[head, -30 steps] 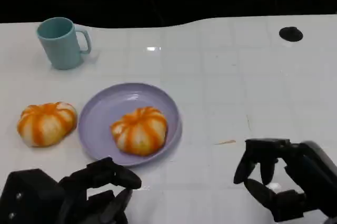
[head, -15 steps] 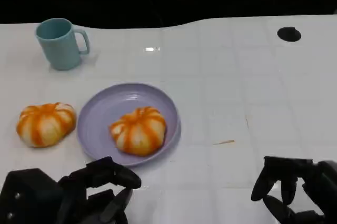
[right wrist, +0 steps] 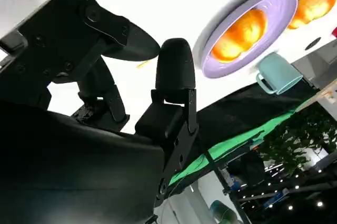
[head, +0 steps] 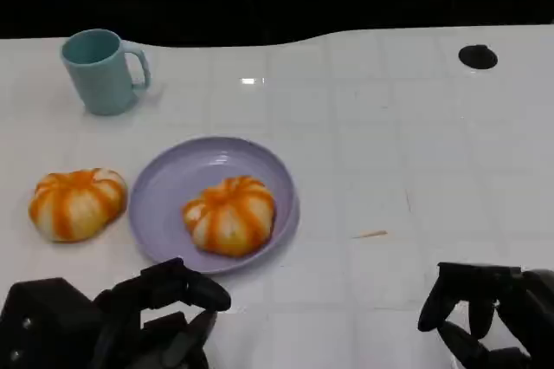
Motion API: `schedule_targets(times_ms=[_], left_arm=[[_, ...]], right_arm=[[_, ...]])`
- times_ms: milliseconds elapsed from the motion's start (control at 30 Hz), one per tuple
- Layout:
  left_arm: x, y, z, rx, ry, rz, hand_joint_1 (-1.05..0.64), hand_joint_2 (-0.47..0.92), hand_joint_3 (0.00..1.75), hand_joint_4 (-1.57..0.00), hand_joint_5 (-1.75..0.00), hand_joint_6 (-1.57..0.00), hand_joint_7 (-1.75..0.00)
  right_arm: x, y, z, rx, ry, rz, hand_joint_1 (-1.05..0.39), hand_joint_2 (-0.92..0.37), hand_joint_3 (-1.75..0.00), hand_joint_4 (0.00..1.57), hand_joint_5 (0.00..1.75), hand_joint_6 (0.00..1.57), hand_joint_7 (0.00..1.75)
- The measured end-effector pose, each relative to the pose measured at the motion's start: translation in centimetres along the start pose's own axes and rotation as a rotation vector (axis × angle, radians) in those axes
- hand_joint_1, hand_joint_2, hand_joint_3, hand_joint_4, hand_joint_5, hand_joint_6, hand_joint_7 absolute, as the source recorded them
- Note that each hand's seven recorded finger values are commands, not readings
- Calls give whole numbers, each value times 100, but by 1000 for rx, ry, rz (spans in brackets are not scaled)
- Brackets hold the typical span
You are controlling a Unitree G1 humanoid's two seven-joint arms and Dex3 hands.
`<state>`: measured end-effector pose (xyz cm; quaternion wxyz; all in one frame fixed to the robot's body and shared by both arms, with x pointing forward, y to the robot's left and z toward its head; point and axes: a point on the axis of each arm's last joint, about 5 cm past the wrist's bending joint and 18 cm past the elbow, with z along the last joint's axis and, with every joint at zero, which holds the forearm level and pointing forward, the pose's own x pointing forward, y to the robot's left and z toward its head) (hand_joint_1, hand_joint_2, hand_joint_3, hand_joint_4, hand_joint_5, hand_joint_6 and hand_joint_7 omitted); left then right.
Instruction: Grasp the bread from the table and place it into the plate.
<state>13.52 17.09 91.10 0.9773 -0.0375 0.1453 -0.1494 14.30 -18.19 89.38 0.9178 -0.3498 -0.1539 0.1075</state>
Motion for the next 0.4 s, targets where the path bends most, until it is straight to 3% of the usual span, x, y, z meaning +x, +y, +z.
schedule_targets(times_ms=[400], left_arm=[[5, 24, -19, 2, -2, 2, -27, 77, 74, -67, -175, -63, -130]], right_arm=[[44, 37, 0, 17, -12, -6, -15, -33, -118, 87, 163, 90, 115]])
